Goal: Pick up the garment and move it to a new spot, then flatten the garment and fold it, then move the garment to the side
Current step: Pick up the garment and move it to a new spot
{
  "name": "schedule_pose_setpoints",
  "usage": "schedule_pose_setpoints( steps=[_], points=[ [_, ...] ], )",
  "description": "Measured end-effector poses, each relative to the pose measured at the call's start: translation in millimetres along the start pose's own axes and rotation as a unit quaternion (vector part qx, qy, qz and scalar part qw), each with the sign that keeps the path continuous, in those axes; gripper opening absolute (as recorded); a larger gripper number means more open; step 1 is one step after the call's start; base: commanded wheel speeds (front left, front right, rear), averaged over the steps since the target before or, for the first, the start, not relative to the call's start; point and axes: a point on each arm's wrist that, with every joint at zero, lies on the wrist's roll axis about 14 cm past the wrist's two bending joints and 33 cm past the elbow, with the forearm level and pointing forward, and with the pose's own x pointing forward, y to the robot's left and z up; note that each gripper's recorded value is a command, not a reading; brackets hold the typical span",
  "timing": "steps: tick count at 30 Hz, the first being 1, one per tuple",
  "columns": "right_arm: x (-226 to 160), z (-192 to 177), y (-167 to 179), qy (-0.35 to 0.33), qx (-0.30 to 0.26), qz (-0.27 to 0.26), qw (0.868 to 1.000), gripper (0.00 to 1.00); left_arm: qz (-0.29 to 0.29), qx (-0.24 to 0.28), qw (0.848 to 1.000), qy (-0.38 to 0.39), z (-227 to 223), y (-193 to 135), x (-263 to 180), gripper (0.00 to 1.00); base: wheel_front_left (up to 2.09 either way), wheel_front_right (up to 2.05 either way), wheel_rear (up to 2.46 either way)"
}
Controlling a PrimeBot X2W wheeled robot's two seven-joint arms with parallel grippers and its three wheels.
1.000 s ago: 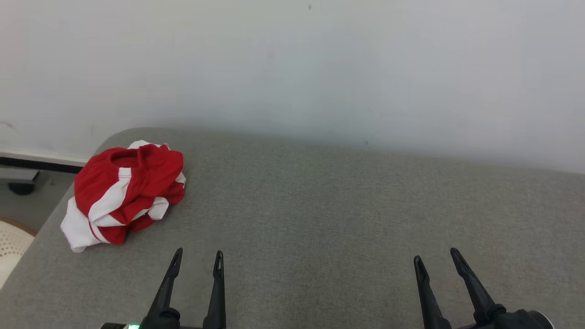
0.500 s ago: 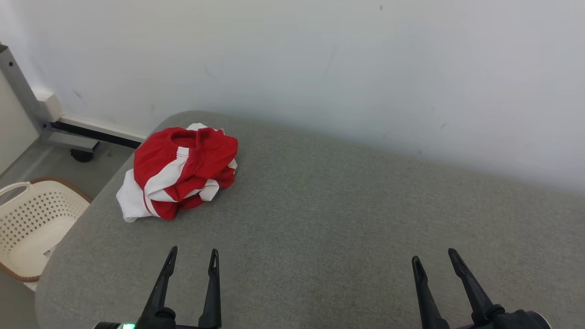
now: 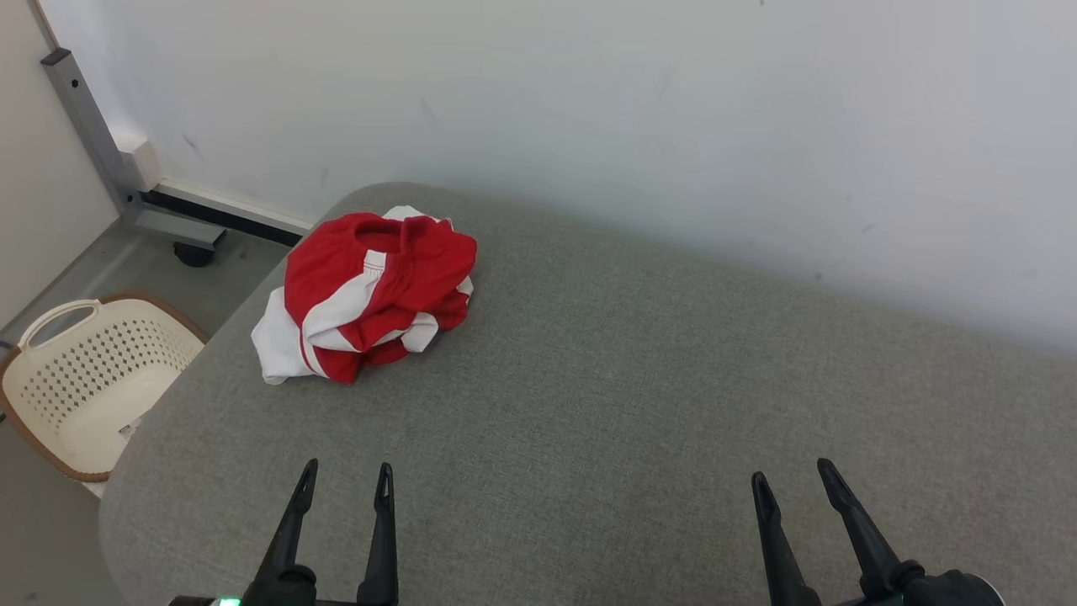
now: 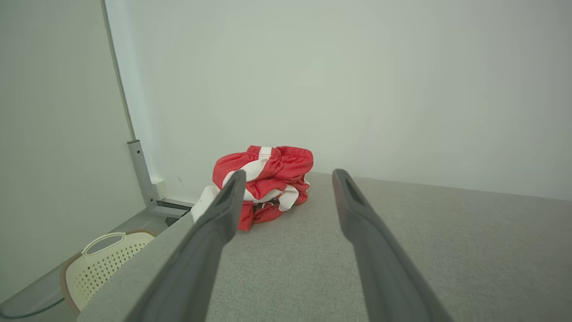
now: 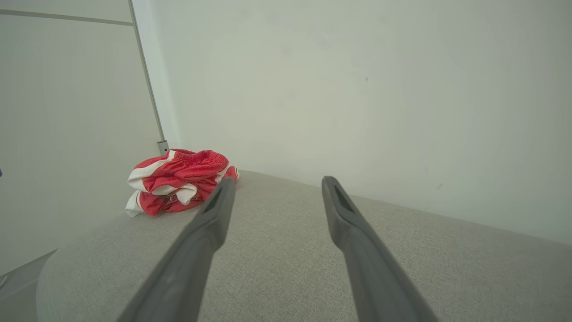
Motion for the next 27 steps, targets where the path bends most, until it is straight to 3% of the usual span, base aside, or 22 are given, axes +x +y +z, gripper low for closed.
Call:
schedule_pose_setpoints(
  steps=[7,15,27],
  points=[
    [-2,-13,-10,0.018,0.008,-0.006,1.000,1.00,-0.023,-0.013,0.999,0.027,-18,0,23,1.00,0.00,0.00,0.00],
    [5,-26,-34,0.033,-0.005,-0.004,0.999,1.00,-0.052,0.023,0.998,-0.003,7,6,110,1.00,0.00,0.00,0.00],
    [7,-55,-75,0.063,0.007,-0.031,0.998,1.00,-0.048,0.066,0.986,0.147,-32,2,214,1.00,0.00,0.00,0.00]
  ],
)
